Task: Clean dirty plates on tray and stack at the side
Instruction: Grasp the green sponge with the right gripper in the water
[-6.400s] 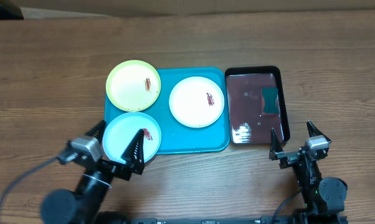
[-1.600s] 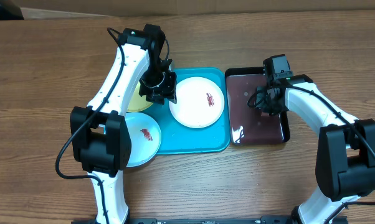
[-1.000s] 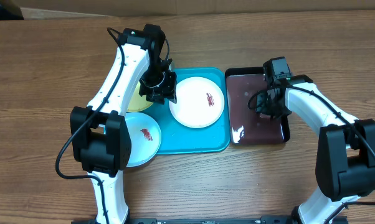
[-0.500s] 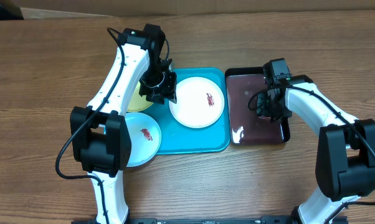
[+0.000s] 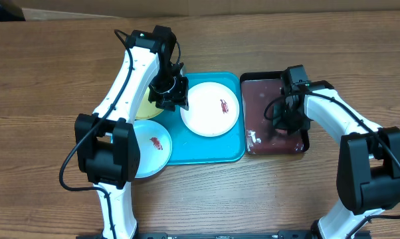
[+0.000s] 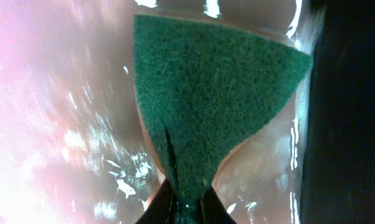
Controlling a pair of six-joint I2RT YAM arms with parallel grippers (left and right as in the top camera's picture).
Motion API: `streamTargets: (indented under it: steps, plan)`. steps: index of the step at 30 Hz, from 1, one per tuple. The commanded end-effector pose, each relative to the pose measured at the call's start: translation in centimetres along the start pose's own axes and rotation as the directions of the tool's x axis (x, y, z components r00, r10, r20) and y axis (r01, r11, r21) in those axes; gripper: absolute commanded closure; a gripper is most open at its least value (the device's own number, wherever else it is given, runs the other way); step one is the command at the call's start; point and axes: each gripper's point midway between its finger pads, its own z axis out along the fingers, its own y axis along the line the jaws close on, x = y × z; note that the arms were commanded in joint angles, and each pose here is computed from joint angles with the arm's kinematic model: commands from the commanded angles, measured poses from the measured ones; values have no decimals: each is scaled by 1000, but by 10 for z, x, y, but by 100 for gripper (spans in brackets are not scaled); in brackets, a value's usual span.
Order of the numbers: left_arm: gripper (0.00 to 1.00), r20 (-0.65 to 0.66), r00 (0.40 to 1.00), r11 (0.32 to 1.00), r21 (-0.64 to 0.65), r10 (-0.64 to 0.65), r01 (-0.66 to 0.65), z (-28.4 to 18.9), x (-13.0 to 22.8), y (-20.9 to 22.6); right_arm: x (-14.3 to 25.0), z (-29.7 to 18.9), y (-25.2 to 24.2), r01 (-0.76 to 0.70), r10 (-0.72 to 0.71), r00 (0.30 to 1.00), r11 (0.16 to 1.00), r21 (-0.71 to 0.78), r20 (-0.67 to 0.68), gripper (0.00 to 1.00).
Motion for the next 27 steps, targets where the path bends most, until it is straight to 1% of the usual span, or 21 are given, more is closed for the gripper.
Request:
streamTargets:
  steps: [1,2,4,5,7,10,11,12,17,20,27]
  plan:
    - [57,-10,1000,1000,-1,-8,8,3,0,0,-4,-17,7,25,-25,1000,999,-30,-14,91]
    - [57,-10,1000,1000,-1,-8,8,3,0,0,-4,-21,7,25,-25,999,999,-28,-21,89]
    - [57,-10,1000,1000,-1,-8,8,3,0,0,-2,-25,7,24,-25,999,999,-25,-34,80]
    - [57,-10,1000,1000,-1,-8,8,3,1,0,0,-24,6,24,-25,999,999,-26,-42,74]
    - [57,-11,1000,1000,-1,-8,8,3,1,0,3,-24,6,23,-25,998,999,-23,-54,67]
    - [57,-10,1000,1000,-1,-9,9,3,1,0,4,-22,5,24,-26,998,999,-22,-57,42]
    - [57,-10,1000,1000,-1,-8,8,3,1,0,4,-22,5,25,-26,998,999,-21,-54,35]
    - [57,-10,1000,1000,-1,-8,8,3,1,0,2,-22,5,25,-26,999,1000,-19,-48,32]
    - [56,-11,1000,1000,-1,-8,8,3,1,0,-13,-20,-1,17,-18,1000,1000,25,19,32]
    - [56,-14,1000,1000,-2,-9,9,3,2,0,-19,-17,-1,12,-14,999,1000,23,50,32]
    - [55,-14,1000,1000,-2,-9,9,3,1,0,-14,-4,-2,9,-10,998,1000,21,56,34]
